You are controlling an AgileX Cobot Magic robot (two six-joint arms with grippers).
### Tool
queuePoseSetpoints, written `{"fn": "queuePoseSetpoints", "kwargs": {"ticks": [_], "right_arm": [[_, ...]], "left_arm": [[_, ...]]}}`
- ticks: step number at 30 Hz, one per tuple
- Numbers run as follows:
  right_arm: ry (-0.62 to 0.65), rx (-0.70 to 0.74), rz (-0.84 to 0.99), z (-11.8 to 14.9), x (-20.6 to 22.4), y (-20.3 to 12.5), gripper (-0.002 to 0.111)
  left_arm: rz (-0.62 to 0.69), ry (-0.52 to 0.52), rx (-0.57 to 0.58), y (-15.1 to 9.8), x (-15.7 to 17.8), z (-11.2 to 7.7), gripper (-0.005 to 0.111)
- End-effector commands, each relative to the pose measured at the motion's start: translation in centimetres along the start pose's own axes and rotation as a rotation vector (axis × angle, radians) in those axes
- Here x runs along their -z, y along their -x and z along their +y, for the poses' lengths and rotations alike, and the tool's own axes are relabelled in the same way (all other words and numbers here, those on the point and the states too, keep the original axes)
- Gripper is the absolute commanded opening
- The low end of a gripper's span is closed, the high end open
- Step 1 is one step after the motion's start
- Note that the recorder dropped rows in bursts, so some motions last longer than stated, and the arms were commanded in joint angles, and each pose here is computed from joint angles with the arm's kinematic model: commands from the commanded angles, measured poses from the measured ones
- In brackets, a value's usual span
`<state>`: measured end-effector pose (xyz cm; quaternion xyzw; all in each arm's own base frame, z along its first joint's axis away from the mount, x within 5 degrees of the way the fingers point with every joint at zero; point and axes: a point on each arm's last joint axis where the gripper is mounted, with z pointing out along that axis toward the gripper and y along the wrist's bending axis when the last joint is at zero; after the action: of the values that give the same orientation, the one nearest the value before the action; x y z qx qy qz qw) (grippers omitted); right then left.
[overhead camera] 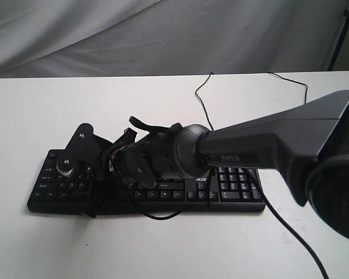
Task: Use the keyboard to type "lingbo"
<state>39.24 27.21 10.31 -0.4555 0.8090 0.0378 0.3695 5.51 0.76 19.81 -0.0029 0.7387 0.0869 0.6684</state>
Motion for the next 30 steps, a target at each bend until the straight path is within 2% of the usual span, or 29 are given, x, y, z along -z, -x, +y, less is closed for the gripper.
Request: {"fn": "queuePoseSetpoints", "kwargs": {"ticks": [1,11,17,23,30], "right_arm": [[0.005,0.01,0.008,-0.1,0.5,0.3,0.0],[-0.016,0.018,-0.038,-0.8,2.9,2.1,0.0],[-0.015,-0.013,-0.038,-0.5,4.0,1.4,0.0],[0.003,-0.008,-0.048,1.1,3.9,1.4,0.0],[0.014,-0.033,-0.021,1.4,2.8,0.5,0.0]], "left_arm": [[0.003,-0.004,0.003,-0.1,-0.1,0.0,0.001],[0.003,-0.004,0.003,-0.1,-0.1,0.0,0.001],[0.003,-0.004,0.003,-0.1,-0.1,0.0,0.001],[0.003,-0.004,0.003,-0.1,-0.1,0.0,0.001],[0.003,-0.004,0.003,-0.1,-0.1,0.0,0.001]]}}
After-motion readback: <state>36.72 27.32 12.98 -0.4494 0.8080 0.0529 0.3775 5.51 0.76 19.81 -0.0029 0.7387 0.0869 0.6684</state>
